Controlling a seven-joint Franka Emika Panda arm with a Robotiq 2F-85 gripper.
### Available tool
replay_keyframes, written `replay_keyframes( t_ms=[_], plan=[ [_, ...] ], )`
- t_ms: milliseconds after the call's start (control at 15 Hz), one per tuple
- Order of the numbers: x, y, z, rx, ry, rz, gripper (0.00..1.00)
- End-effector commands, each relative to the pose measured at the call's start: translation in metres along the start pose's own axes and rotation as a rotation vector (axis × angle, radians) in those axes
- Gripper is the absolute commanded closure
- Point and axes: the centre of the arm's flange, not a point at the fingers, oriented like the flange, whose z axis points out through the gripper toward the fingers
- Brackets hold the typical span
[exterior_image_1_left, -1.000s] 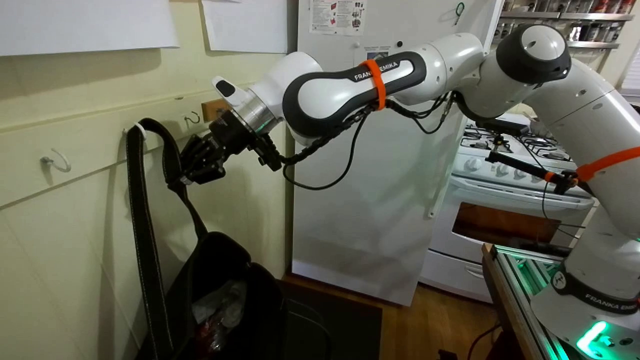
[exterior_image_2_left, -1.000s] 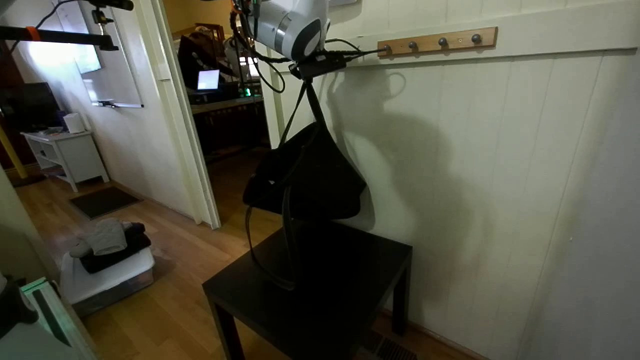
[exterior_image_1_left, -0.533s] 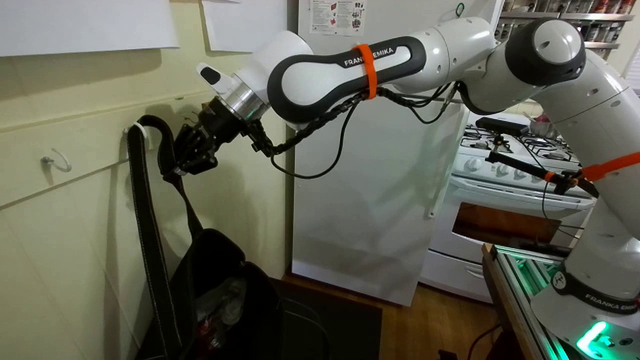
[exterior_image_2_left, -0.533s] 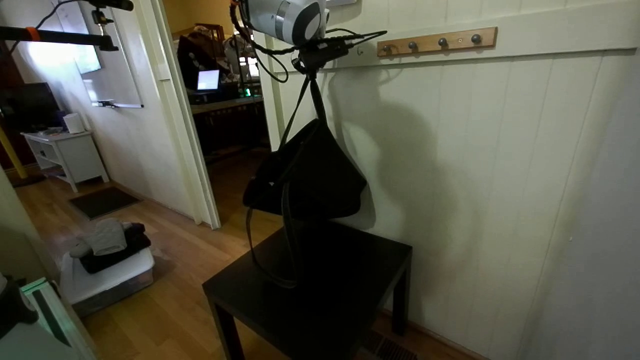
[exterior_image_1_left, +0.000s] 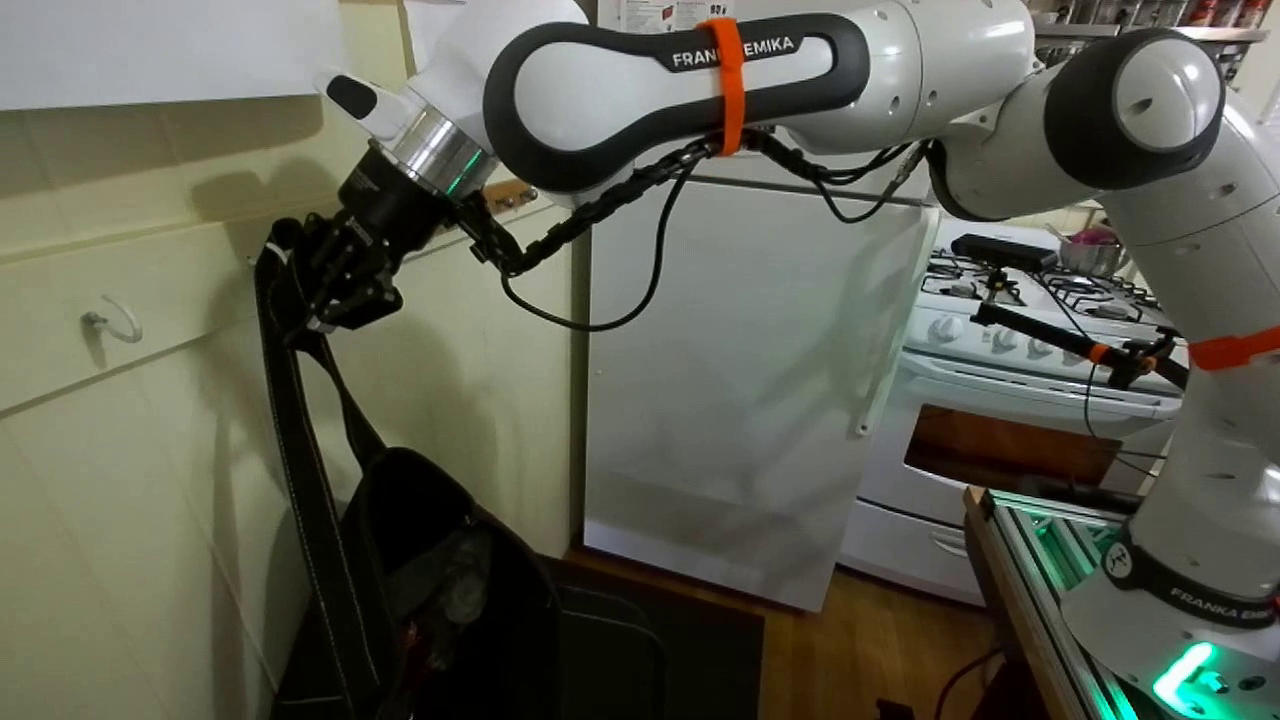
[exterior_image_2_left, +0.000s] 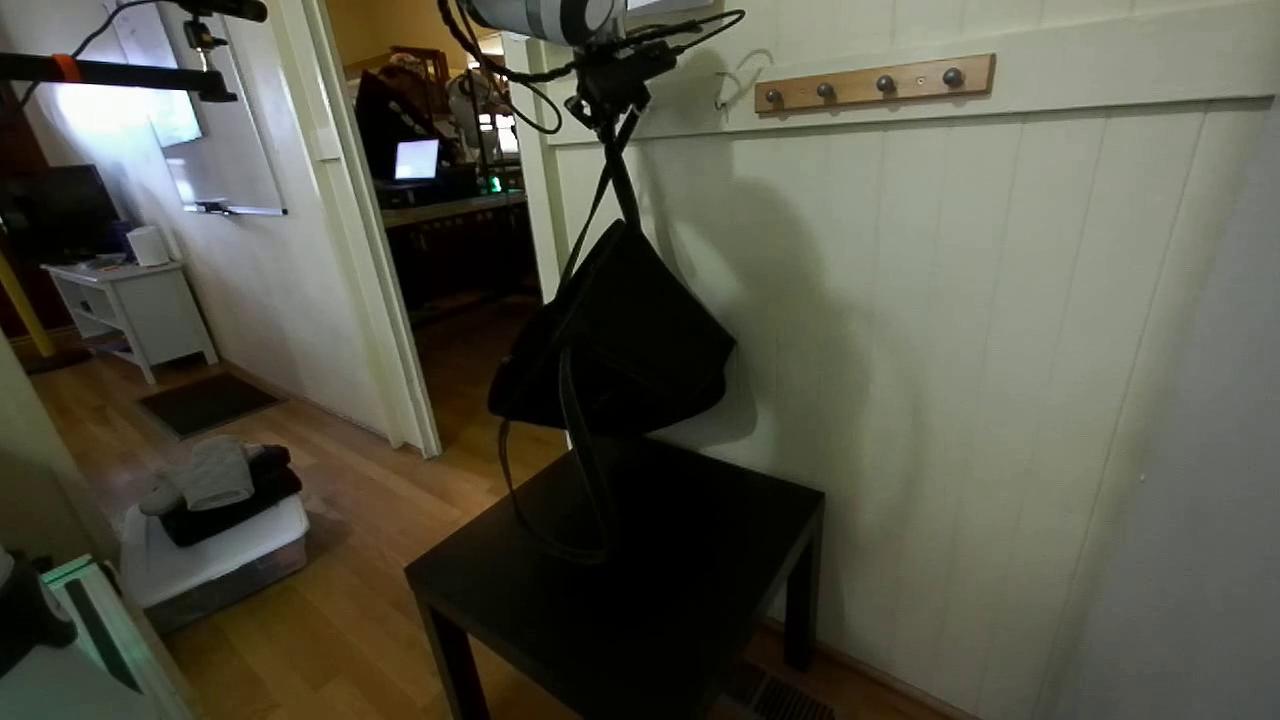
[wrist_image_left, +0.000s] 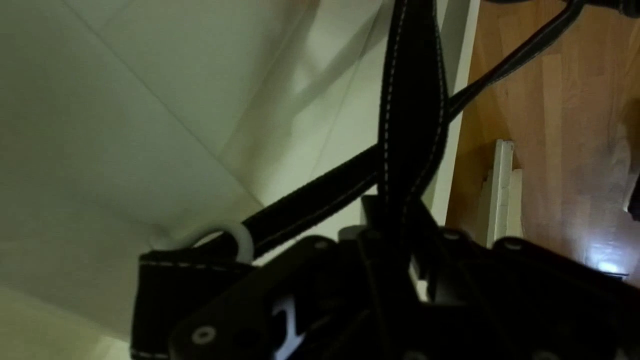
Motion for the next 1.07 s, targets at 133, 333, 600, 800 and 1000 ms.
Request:
replay_keyframes(
  t_ms=[133,333,600,800,1000],
  plan=[
    [0.031,0.011,-0.017,-0.061,-0.039,-0.147,0.96],
    [0.044,0.007,-0.019,-0.074,-0.038,-0.202,0.96],
    [0.055,-0.006,-0.012,-0.085,-0.007,-0.206,0.96],
    [0.06,-0.021,-0.014,-0.088,0.009,-0.243,0.96],
    [0.062,-0.037,-0.02,-0.108,0.013,-0.296,0.96]
  ],
)
